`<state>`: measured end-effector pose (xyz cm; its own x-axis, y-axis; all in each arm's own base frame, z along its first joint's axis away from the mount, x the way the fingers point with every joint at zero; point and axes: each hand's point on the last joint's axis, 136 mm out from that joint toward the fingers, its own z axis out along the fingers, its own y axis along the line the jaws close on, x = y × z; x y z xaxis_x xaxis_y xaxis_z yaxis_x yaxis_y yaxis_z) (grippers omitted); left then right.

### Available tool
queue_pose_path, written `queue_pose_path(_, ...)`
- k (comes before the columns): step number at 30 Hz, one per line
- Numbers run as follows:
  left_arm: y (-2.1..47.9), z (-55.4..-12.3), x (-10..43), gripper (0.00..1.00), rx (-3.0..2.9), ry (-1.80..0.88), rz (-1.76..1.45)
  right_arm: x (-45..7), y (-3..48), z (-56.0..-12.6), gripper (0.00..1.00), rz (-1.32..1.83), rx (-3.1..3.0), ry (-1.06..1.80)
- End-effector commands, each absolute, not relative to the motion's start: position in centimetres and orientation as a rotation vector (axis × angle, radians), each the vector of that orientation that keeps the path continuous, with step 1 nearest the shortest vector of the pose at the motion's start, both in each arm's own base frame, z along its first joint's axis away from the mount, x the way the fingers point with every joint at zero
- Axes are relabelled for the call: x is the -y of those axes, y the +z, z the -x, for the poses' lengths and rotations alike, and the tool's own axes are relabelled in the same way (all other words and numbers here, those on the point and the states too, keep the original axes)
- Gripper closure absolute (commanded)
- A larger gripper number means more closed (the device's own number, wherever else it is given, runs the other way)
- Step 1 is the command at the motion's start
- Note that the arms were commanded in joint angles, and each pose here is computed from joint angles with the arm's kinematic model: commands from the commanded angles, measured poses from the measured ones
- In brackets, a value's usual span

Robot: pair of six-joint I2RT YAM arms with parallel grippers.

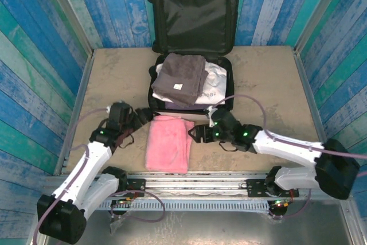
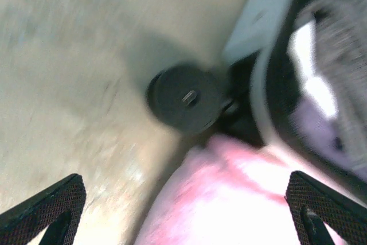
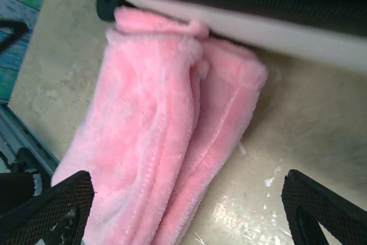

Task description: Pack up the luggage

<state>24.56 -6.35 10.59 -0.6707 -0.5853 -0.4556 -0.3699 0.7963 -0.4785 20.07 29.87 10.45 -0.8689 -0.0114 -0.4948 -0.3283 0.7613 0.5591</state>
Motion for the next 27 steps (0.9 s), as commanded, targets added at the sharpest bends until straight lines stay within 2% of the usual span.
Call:
queue_pose_path(1, 10.7, -24.1, 7.3, 0.06, -2.347, -0.588, 0.785, -31.8, 9.1, -20.8, 0.11, 0.121, -2.475, 0.958)
queue_pose_path(12, 4.9, -22.4, 9.4, 0.06, -2.524, -0.678, 0.775, -36.9, 1.5, -19.9, 0.1, 0.086, -2.643, 0.913)
queue_pose_path(19, 1.8, -20.4, 11.8, 0.04, -2.634, -0.743, 0.735, -37.8, -2.1, -19.3, 0.17, 0.081, -2.715, 0.851)
queue_pose_path(21, 0.9, -19.8, 12.5, 0.01, -2.66, -0.765, 0.746, -37.5, -2.5, -19.3, 0.23, 0.089, -2.723, 0.82)
queue_pose_path(24, 0.1, -19.2, 13.1, 0.15, -2.668, -0.816, 0.757, -37.3, -2.4, -19.4, 0.41, 0.152, -2.723, 0.77)
queue_pose_path(27, 1.1, -19.6, 13.9, 0.36, -2.624, -0.896, 0.726, -37.7, -1.4, -19.6, 0.62, 0.231, -2.692, 0.772)
